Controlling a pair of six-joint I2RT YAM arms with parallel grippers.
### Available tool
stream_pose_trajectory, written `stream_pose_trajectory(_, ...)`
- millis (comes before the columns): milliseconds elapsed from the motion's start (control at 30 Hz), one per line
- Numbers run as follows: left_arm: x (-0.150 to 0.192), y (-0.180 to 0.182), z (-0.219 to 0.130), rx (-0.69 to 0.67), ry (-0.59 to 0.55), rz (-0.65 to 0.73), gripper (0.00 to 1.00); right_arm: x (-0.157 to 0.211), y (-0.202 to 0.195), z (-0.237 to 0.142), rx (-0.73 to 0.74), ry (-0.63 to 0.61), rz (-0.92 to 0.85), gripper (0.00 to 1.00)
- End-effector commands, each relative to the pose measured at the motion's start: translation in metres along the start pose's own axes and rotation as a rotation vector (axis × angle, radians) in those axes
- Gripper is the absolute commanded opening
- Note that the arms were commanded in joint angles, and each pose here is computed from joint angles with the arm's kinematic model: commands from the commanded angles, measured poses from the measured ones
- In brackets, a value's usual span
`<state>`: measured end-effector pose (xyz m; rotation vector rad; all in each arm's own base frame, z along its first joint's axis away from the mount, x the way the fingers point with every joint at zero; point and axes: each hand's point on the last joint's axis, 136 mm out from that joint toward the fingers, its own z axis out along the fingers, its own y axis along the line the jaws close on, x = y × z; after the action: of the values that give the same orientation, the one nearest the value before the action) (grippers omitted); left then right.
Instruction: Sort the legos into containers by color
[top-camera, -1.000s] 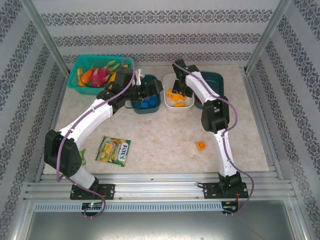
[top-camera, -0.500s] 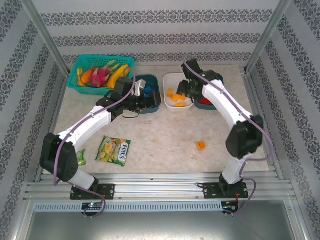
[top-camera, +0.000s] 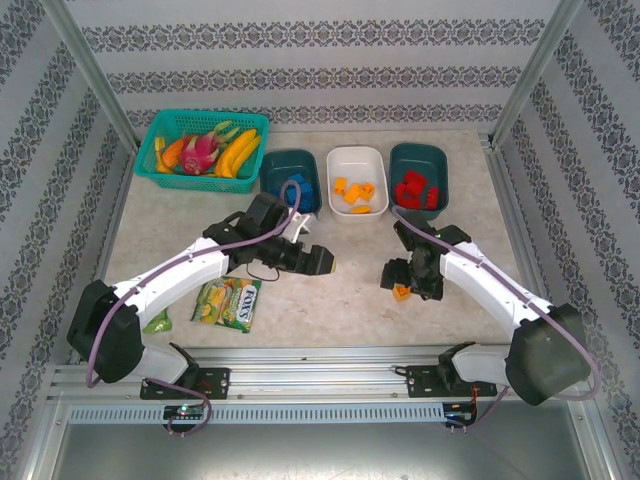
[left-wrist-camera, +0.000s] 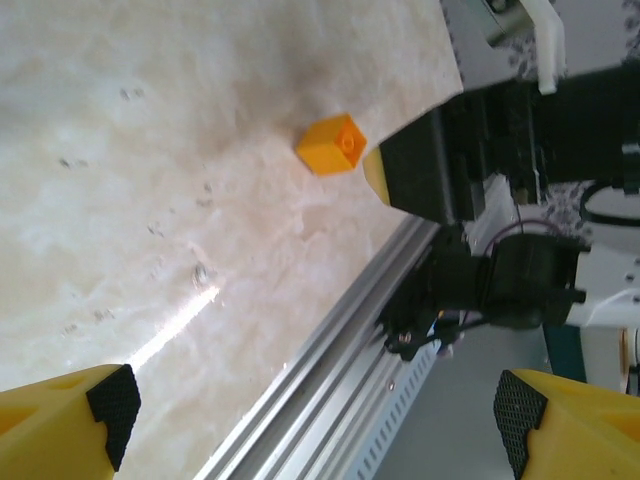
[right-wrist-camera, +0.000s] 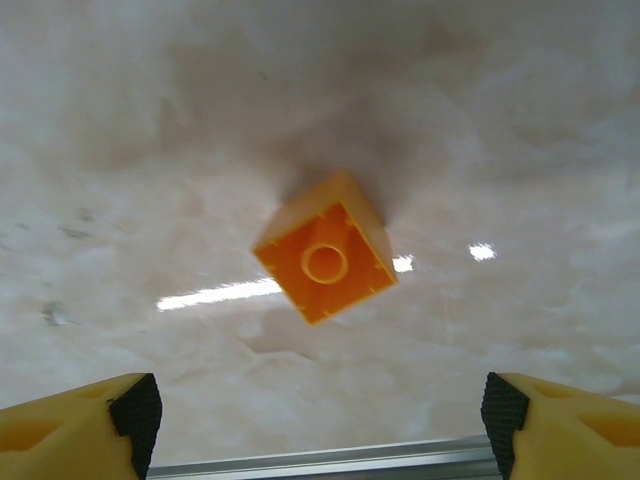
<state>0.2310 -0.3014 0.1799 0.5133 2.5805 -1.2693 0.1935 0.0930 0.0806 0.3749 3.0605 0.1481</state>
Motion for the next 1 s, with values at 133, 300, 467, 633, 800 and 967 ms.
stream_pose_trajectory(133, 0.021, -0.009, 0.012, 0.018, 0.067, 0.057, 0.93, 0.003, 0.002, 0.031, 0.015, 0.055, -0.051, 0.8)
stream_pose_trajectory(300, 0.014, -0.01, 0.013, 0.003, 0.045, 0.057, 0.93, -0.011, 0.0, 0.037, 0.07, 0.05, -0.079, 0.72)
stream_pose_trajectory(467, 0.011, -0.011, 0.012, 0.0, 0.026, 0.049, 0.92, -0.017, -0.003, 0.046, 0.113, 0.086, -0.11, 0.63)
stream_pose_trajectory(633, 0.009, -0.012, 0.011, -0.001, 0.015, 0.047, 0.92, -0.022, -0.001, 0.049, 0.113, 0.085, -0.126, 0.55)
stream_pose_trajectory(800, 0.006, -0.014, 0.011, 0.006, 0.006, 0.044, 0.92, -0.026, 0.004, 0.049, 0.105, 0.076, -0.133, 0.41)
stream_pose_trajectory(967, -0.001, -0.018, 0.011, 0.014, -0.012, 0.041, 0.92, -0.03, 0.007, 0.04, 0.094, 0.043, -0.133, 0.29)
